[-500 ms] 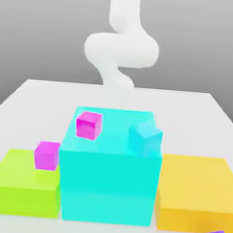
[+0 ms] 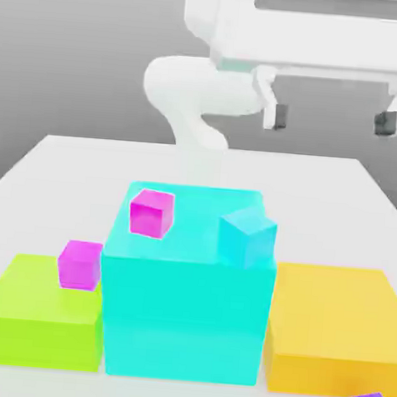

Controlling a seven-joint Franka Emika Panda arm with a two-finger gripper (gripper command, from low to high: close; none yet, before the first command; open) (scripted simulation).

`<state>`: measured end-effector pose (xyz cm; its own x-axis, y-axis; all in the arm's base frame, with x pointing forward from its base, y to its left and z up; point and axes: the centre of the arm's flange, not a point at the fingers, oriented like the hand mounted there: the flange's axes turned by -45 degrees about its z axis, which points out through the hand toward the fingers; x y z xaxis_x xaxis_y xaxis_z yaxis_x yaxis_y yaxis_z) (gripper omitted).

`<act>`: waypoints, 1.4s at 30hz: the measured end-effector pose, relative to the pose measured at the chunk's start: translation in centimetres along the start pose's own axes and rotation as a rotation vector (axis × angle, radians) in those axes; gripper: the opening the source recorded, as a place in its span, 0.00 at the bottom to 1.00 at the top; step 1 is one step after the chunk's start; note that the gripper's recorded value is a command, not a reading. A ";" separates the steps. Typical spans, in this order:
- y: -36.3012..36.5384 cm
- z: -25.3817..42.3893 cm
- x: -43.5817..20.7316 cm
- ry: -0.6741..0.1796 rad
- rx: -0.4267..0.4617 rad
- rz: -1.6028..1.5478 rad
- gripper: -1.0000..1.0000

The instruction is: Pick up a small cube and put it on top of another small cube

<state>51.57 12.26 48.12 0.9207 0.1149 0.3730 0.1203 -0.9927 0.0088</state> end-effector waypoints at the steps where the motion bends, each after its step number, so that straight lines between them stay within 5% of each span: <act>1: -0.8 1.7 -0.1 -0.023 0.003 -0.008 0.50; 15: -11.7 24.7 -8.2 -0.353 0.033 -0.122 0.50; 19: -12.5 30.5 -10.9 -0.380 0.035 -0.130 0.50; 20: -12.6 31.8 -11.5 -0.380 0.035 -0.131 0.00; 27: -12.6 31.9 -11.6 -0.380 0.035 -0.131 0.00; 32: -11.5 25.7 -8.5 -0.379 0.038 -0.069 0.00; 42: 8.7 14.2 -6.9 -0.359 -0.058 0.550 0.00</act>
<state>51.51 3.36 32.39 0.9100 -0.4145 0.0051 -0.4139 -0.9094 -0.0407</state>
